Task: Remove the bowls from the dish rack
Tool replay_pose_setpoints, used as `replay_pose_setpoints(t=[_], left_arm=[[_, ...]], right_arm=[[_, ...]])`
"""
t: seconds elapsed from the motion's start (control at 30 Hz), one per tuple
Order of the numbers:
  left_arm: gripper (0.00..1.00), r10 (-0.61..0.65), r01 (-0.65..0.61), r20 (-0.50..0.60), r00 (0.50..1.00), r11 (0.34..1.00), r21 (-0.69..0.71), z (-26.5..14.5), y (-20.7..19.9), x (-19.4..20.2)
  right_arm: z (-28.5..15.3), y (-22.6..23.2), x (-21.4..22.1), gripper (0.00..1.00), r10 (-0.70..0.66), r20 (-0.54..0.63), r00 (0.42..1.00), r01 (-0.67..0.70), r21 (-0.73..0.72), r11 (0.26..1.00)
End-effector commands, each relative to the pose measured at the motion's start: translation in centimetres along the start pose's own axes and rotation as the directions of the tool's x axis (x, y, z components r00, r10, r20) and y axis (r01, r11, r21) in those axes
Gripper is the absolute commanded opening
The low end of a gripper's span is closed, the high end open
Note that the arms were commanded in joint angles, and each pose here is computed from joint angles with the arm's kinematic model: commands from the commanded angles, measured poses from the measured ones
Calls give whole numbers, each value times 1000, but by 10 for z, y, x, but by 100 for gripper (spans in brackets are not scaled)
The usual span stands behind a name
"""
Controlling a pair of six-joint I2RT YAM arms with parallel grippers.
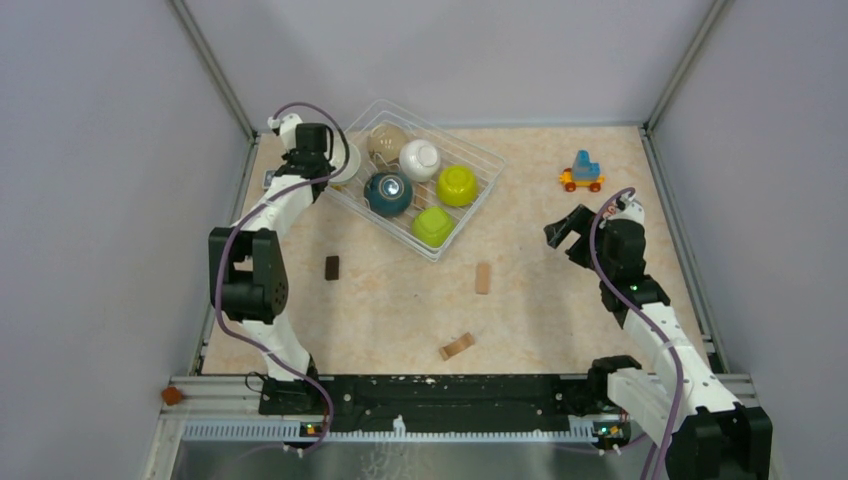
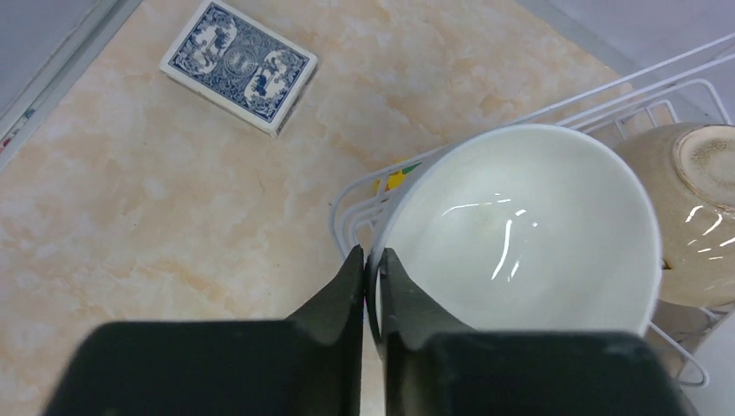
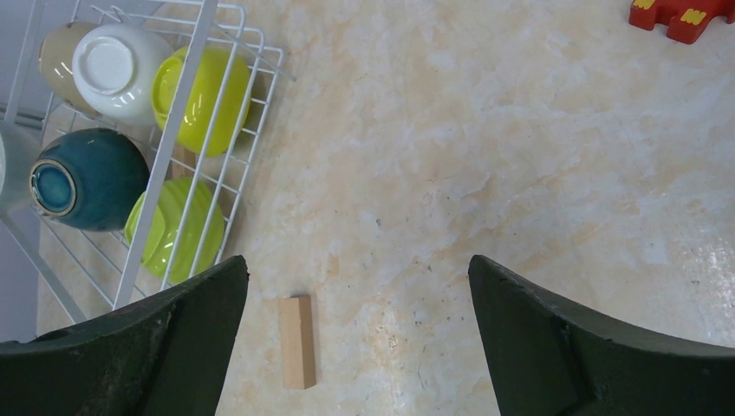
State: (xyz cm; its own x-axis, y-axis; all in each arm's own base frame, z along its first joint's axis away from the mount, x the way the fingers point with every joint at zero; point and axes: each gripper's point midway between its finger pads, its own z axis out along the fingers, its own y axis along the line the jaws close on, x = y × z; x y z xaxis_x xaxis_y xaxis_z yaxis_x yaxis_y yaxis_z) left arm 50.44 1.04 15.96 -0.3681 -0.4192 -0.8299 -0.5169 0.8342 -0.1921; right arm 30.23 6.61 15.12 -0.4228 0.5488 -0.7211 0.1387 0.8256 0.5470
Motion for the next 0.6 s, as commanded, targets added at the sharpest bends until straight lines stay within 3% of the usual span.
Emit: replay_pose_setpoints(t=[0.0, 0.03, 0.3, 0.57], left_arm=[[5, -18, 17, 47, 999, 1000, 24, 4, -7, -16], [0, -19, 18, 52, 998, 999, 29, 2, -8, -20], [0, -70, 58, 68, 995, 985, 162, -28, -27, -40], [0, -136, 96, 68, 988, 904, 417, -75, -59, -52]], right_arm=[[-3, 17, -22, 97, 5, 56, 998, -3, -38, 999], [-3, 17, -22, 97, 5, 57, 998, -3, -38, 999], [-4, 18, -24, 97, 2, 60, 998, 0, -41, 999], [-9, 31, -39, 97, -34, 80, 996, 40, -68, 997]])
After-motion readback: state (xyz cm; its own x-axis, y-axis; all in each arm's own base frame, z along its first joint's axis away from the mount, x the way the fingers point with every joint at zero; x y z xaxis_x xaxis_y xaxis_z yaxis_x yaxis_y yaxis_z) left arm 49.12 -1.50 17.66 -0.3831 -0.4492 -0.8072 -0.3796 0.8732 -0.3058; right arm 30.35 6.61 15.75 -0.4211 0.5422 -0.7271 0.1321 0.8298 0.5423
